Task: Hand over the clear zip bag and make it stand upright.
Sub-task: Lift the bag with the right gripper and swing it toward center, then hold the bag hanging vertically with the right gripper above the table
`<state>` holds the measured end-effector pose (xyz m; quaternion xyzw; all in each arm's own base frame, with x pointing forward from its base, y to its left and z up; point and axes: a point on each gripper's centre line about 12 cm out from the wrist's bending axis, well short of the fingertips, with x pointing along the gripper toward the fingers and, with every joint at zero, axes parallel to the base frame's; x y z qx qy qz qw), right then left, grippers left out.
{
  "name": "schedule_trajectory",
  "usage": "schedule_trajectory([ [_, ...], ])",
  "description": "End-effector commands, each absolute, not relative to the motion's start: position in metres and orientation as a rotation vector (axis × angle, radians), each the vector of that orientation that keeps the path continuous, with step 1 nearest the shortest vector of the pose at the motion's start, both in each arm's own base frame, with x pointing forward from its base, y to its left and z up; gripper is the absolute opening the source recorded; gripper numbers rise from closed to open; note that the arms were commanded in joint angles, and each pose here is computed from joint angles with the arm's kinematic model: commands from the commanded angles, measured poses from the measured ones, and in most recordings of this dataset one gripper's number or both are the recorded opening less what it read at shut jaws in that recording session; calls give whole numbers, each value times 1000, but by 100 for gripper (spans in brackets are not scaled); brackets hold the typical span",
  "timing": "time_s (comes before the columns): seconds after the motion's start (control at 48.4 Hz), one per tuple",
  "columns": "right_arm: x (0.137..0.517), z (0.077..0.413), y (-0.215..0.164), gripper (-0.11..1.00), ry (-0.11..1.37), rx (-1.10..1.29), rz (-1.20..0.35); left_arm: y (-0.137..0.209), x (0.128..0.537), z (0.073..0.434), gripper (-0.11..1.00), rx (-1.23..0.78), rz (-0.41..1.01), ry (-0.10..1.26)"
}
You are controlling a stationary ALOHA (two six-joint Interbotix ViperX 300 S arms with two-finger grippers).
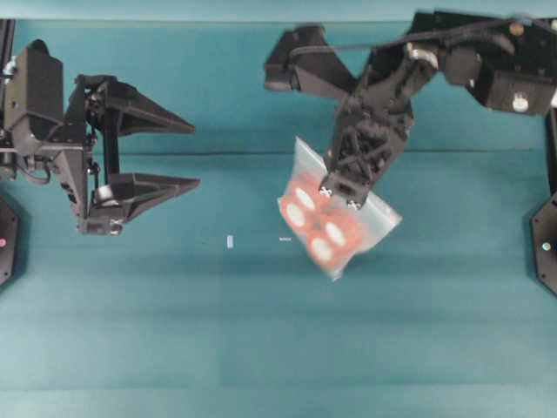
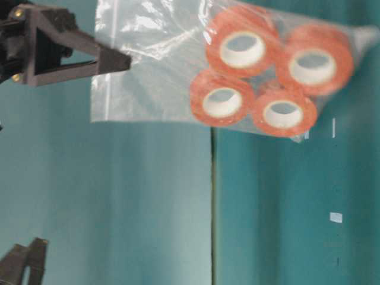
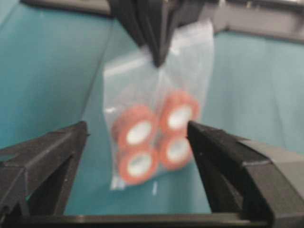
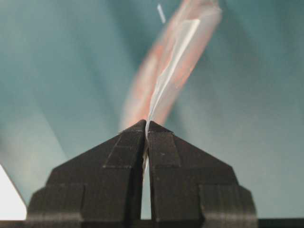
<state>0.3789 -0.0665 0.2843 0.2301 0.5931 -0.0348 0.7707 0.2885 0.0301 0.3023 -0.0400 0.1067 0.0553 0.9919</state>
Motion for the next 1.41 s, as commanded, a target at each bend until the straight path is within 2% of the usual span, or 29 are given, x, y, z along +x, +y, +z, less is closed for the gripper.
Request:
schedule_trajectory([
  [0.0, 384, 304, -69, 3, 1248, 441, -31, 31, 287, 307, 92, -75, 113, 206],
  [0.517, 393, 306, -69, 3, 1234, 153, 180, 29, 271, 265, 92, -84, 117, 318],
  [1.033, 423, 308, -49, 3, 1203, 72, 253, 28, 260, 263, 92, -94, 118, 310],
  [1.385, 427, 292, -37, 3, 1263, -2, 255, 27, 255, 266, 92, -95, 118, 294],
])
